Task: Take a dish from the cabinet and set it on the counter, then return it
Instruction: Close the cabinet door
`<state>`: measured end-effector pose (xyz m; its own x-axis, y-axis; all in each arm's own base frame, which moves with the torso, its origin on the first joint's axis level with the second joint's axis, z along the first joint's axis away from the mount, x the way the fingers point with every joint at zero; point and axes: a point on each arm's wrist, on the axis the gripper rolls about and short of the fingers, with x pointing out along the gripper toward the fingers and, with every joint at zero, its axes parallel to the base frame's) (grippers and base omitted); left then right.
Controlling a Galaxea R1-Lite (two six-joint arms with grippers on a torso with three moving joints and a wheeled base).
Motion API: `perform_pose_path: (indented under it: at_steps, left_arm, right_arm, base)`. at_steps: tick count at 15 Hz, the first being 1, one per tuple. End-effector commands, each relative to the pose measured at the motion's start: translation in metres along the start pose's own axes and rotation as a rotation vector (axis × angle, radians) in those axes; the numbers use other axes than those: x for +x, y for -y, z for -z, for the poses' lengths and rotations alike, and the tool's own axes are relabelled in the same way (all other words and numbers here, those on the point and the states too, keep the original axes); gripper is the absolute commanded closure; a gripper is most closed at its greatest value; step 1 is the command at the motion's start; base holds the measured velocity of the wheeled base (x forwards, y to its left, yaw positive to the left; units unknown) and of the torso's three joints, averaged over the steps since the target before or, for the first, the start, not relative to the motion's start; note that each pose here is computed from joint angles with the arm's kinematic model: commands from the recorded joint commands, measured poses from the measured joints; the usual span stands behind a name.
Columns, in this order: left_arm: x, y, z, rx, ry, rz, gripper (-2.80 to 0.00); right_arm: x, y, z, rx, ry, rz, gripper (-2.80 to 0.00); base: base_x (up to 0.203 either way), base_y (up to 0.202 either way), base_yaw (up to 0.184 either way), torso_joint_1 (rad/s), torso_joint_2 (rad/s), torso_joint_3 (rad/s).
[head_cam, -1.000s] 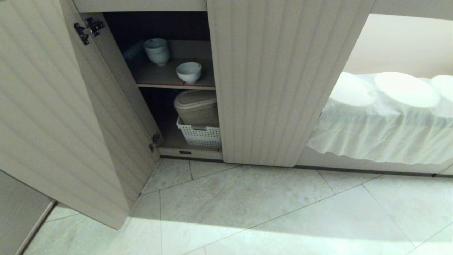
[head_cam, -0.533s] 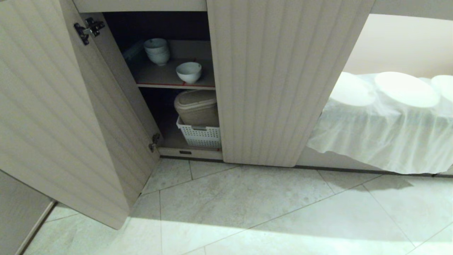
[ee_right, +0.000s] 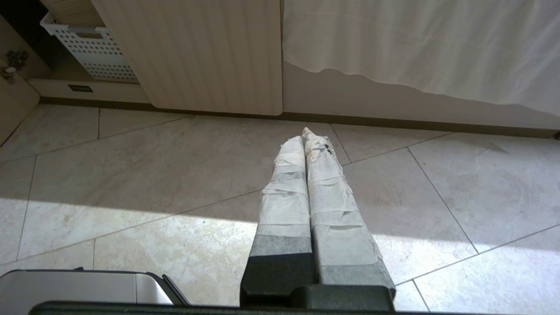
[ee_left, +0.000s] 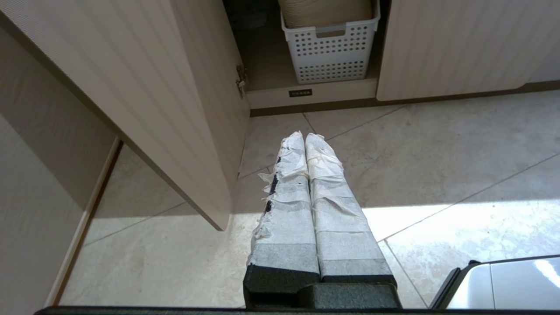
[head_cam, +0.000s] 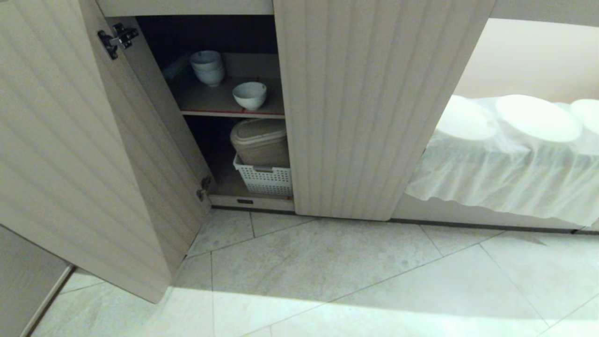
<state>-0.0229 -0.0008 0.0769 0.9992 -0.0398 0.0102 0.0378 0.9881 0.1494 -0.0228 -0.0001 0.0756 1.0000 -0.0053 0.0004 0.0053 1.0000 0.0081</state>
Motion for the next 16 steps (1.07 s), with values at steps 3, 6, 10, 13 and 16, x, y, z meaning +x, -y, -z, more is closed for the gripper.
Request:
perform_pose_path:
  at_steps: [3,6,10,13,16]
  left_arm:
    - [0.0000,0.0000,0.0000,0.001,0.001,0.000,0.00]
    - [0.0000,0.0000,0.0000,0.001,0.001,0.000,0.00]
    - [0.0000,0.0000,0.0000,0.001,0.001,0.000,0.00]
    - [0.0000,0.0000,0.0000,0.001,0.001,0.000,0.00]
    - [0.0000,0.0000,0.0000,0.001,0.001,0.000,0.00]
  right_arm:
    - [0.0000,0.0000,0.0001,0.000,0.000,0.000,0.00]
    - [0.0000,0.0000,0.0000,0.001,0.001,0.000,0.00]
    - [0.0000,0.0000,0.0001,0.000,0.000,0.000,0.00]
    - [0.0000,0.0000,0.0001,0.000,0.000,-0.001,0.00]
    - [0.0000,0.0000,0.0000,0.001,0.001,-0.001,0.00]
  base:
    - [0.002,0.019,-0.007,0.000,0.00,0.002]
    - [0.001,0.145,-0.005,0.005,0.01,0.000]
    - [0.000,0.196,-0.003,0.001,0.00,0.003]
    - [0.000,0.196,0.000,-0.001,0.00,0.003]
    - [0.000,0.193,-0.002,0.004,0.00,0.002]
